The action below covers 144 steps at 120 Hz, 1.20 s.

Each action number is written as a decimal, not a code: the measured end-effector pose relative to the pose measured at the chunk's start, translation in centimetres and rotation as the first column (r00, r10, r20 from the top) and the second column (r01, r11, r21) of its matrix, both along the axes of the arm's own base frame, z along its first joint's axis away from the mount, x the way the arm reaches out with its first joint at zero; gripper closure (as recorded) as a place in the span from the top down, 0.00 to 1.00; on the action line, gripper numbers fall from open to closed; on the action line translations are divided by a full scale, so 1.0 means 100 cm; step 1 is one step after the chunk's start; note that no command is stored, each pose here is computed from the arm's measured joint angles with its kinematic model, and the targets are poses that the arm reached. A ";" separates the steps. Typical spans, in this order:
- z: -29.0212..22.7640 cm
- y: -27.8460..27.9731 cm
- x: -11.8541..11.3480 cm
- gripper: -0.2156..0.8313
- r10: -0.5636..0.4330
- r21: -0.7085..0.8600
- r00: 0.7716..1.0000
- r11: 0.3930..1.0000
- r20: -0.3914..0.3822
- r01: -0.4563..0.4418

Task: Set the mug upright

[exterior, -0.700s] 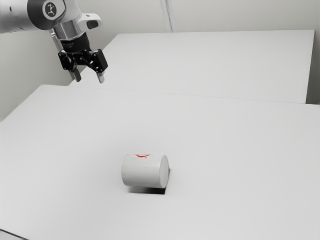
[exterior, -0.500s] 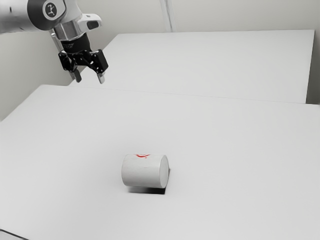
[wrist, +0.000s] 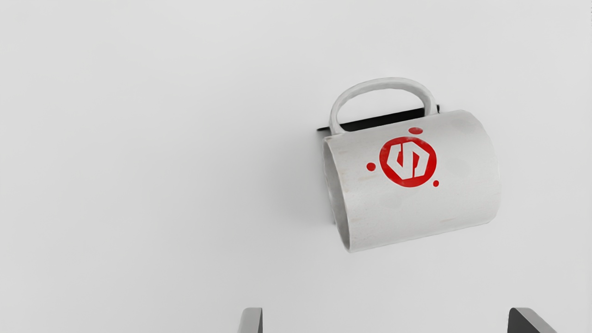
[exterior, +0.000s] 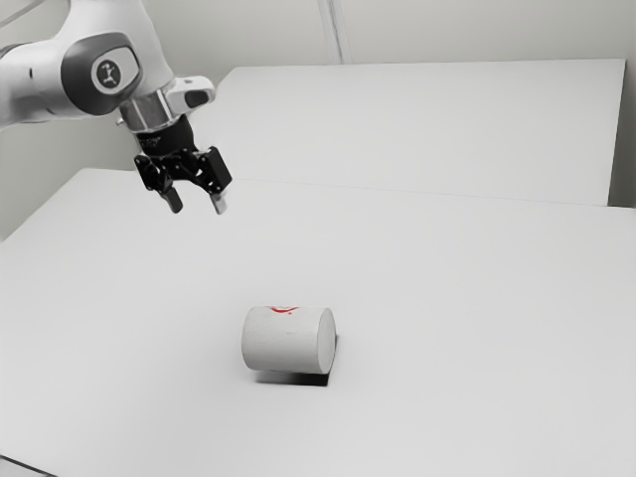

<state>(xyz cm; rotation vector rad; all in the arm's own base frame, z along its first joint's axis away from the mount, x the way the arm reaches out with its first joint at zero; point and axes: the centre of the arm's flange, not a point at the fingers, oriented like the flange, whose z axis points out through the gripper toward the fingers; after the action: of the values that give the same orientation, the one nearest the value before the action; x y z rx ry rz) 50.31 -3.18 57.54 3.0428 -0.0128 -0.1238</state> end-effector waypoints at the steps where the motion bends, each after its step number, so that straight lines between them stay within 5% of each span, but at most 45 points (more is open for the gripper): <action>1: -0.001 0.000 -0.001 0.77 0.000 -0.003 1.000 1.000 0.000 0.000; 76: -0.119 0.026 -0.032 0.76 0.069 -0.232 0.998 0.970 0.013 -0.064; 144: -0.210 0.029 -0.051 0.76 0.170 -0.448 0.985 0.883 0.031 -0.138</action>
<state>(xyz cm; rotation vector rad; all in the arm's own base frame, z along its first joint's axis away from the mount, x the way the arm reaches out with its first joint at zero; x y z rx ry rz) 45.21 -0.24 36.51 2.5731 0.1722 -0.0007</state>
